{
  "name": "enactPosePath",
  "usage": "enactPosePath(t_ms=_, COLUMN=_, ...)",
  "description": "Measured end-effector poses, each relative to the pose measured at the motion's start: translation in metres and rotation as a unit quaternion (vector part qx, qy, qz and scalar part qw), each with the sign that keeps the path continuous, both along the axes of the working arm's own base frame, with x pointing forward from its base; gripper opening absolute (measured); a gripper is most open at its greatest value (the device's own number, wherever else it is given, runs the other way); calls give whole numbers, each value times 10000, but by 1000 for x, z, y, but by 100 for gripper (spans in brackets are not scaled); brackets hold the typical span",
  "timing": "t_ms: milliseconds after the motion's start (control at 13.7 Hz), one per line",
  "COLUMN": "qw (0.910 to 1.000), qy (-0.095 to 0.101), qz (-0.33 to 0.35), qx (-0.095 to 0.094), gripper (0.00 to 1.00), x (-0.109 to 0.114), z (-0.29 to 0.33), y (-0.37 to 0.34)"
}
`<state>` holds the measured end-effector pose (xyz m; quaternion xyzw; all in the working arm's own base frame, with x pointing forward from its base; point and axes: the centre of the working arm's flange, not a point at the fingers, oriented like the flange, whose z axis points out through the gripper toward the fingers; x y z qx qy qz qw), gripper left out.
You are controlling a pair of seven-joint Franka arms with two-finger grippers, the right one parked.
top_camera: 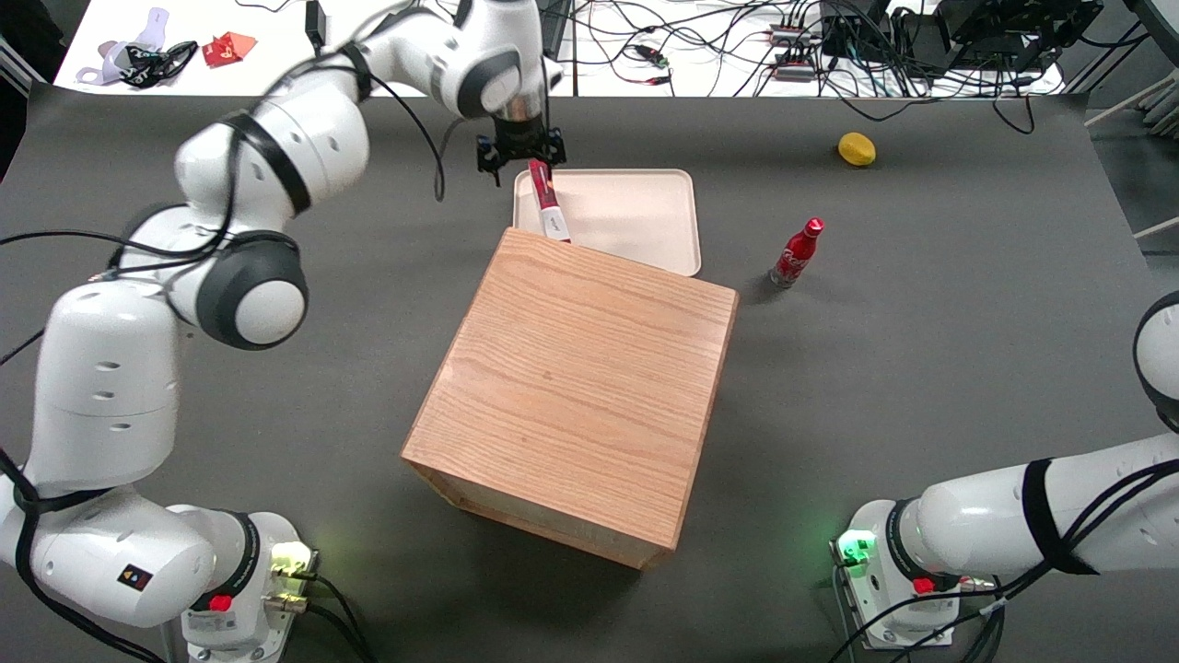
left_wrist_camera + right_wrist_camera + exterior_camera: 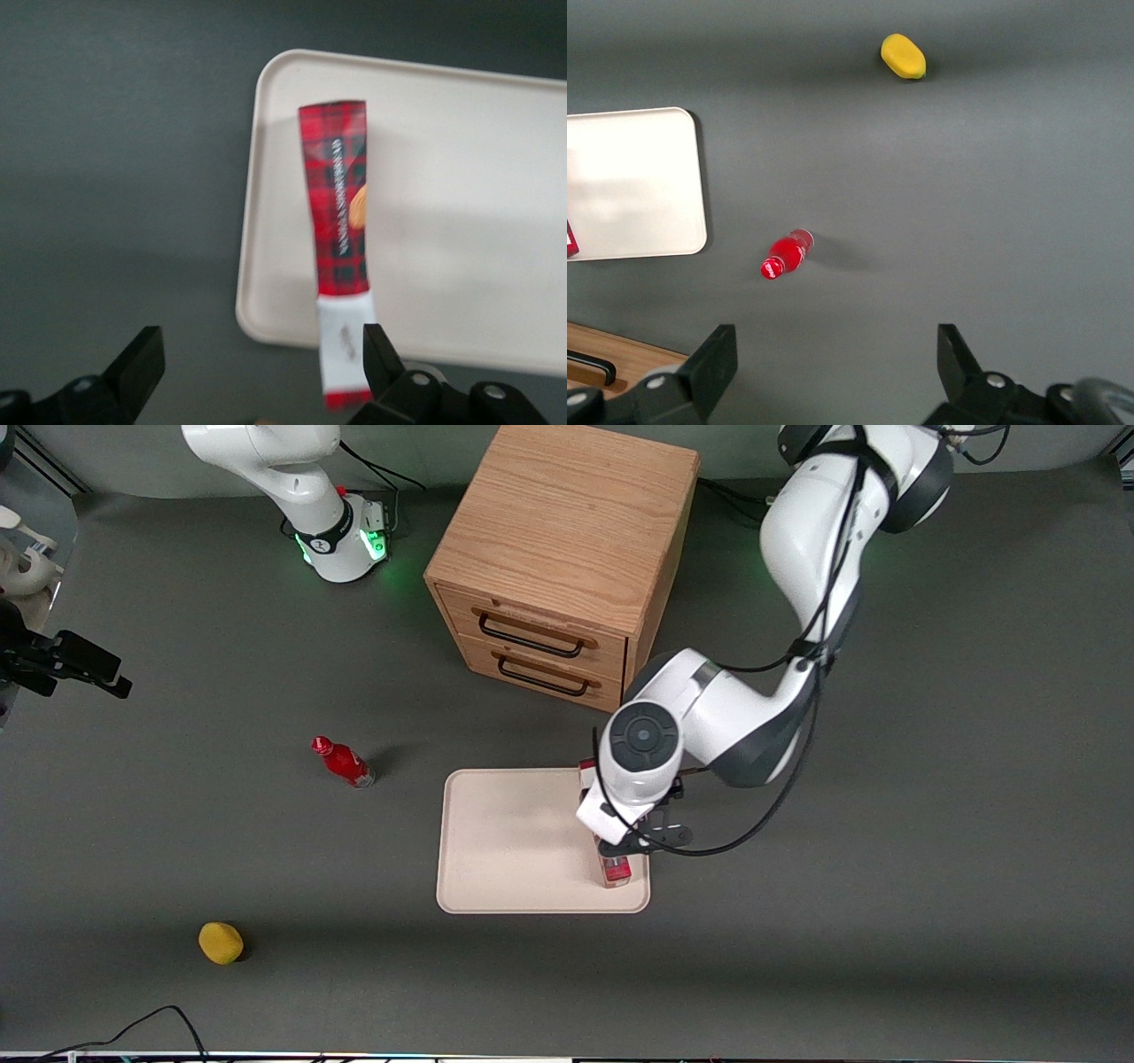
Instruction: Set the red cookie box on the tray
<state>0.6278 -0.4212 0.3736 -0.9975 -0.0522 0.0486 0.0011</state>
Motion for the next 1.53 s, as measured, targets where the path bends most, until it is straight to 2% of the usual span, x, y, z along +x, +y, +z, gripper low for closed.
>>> enactPosePath(t_ms=73, qw=9998, qy=148, qz=-154, qx=-9, gripper=100, x=-2, z=30, y=17)
enactPosePath(t_ms=146, qw=9995, qy=206, qz=-239, qx=4, gripper=100, x=-4, z=63, y=36)
enactPosePath(t_ms=438, qw=9974, qy=216, qz=-652, qx=217, gripper=100, x=-27, z=160, y=116)
enactPosePath(t_ms=730, qw=9958, qy=411, qz=-758, qx=318, gripper=100, x=-43, z=185, y=222)
enactPosePath(t_ms=876, qw=9938, qy=511, qz=-938, qx=299, gripper=100, x=-51, z=184, y=280)
enactPosePath(t_ms=1095, qw=9940, qy=431, qz=-997, qx=135, gripper=100, x=-55, z=189, y=379)
enactPosePath(t_ms=1241, qw=9919, qy=300, qz=-1234, qx=62, gripper=100, x=-58, z=197, y=426)
enactPosePath(t_ms=1387, qw=9899, qy=184, qz=-1387, qx=211, gripper=100, x=-62, z=207, y=436)
enactPosePath(t_ms=1533, qw=9886, qy=15, qz=-1480, qx=282, gripper=100, x=-66, z=220, y=428)
